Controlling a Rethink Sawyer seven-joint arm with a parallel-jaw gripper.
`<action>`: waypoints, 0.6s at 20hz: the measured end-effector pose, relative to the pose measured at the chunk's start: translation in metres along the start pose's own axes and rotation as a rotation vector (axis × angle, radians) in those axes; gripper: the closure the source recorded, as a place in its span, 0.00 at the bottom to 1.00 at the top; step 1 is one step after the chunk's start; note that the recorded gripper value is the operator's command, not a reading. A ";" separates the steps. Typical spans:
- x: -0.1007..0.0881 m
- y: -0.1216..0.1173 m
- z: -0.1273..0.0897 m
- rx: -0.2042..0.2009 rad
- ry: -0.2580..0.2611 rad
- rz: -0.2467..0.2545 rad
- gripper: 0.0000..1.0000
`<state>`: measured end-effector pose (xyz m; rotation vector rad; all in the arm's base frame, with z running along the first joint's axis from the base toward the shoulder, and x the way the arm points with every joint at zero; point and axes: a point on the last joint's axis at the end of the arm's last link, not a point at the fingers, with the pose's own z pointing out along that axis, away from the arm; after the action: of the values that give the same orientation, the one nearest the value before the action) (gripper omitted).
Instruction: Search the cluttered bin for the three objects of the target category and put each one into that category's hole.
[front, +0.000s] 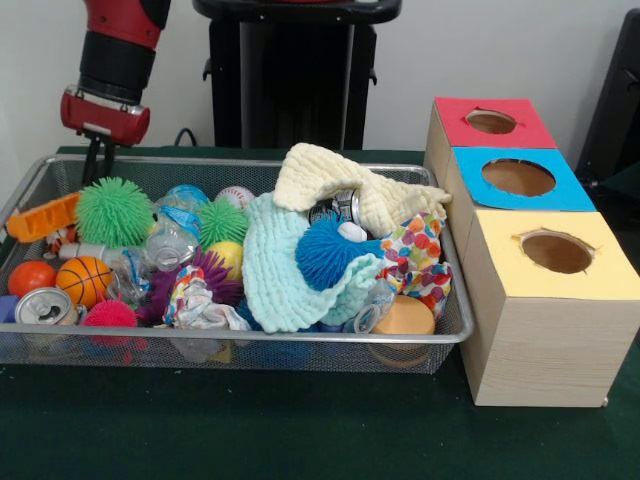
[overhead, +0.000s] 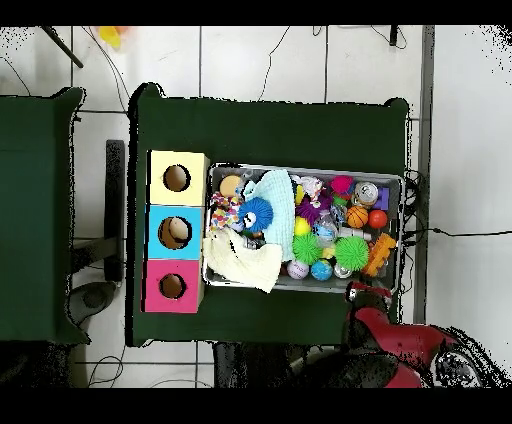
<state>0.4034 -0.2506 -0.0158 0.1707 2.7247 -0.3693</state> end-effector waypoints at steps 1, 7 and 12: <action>-0.005 0.002 -0.008 0.005 -0.003 -0.003 1.00; -0.026 0.013 -0.046 0.037 0.007 -0.017 1.00; -0.043 0.030 -0.065 0.052 0.005 -0.026 1.00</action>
<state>0.4247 -0.2065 0.0524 0.1508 2.7258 -0.4474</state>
